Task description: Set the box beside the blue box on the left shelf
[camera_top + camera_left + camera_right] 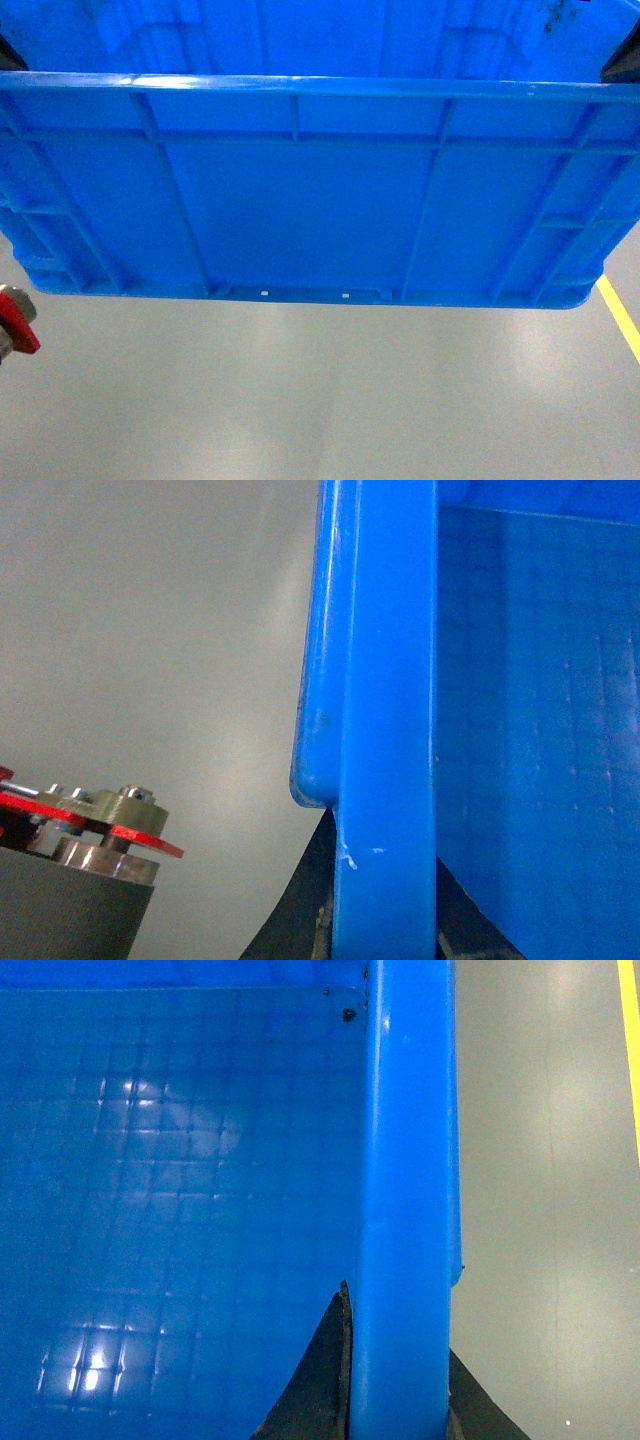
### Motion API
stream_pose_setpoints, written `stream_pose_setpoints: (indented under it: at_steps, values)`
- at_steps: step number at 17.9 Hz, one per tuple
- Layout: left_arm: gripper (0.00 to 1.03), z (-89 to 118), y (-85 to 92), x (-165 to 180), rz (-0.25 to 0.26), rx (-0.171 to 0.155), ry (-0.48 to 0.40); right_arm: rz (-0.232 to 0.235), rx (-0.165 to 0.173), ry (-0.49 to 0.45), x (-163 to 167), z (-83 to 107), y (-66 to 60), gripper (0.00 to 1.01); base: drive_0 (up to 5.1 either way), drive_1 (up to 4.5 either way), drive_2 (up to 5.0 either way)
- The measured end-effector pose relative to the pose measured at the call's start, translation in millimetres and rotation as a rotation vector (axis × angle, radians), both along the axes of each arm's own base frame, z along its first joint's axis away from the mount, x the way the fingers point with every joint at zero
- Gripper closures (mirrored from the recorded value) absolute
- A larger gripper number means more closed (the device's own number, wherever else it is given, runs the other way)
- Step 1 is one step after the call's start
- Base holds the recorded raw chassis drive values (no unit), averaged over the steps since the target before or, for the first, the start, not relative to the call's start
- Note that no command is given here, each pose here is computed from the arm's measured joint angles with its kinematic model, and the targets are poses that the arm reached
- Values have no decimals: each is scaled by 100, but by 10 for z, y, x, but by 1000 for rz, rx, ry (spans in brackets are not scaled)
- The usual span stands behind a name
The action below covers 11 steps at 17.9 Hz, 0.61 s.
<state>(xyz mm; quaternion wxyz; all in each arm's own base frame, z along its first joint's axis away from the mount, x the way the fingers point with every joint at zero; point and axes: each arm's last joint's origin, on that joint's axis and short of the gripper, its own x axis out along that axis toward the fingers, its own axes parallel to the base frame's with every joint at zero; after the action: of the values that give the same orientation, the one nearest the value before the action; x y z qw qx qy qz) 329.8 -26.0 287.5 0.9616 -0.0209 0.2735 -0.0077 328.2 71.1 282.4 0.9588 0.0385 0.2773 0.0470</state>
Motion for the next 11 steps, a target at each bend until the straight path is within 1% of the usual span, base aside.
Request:
stream_pose_setpoints:
  at_steps: [9,11]
  values:
    - [97,-2,-7,-1,-3,-1,2,-4,-2,4,-1,-6,-7,93,-151,-151,-151]
    - [97,26,-8,-15,-4,-1,-9,-5,1,-7,-9,19,-19,93,-151,-151,-151]
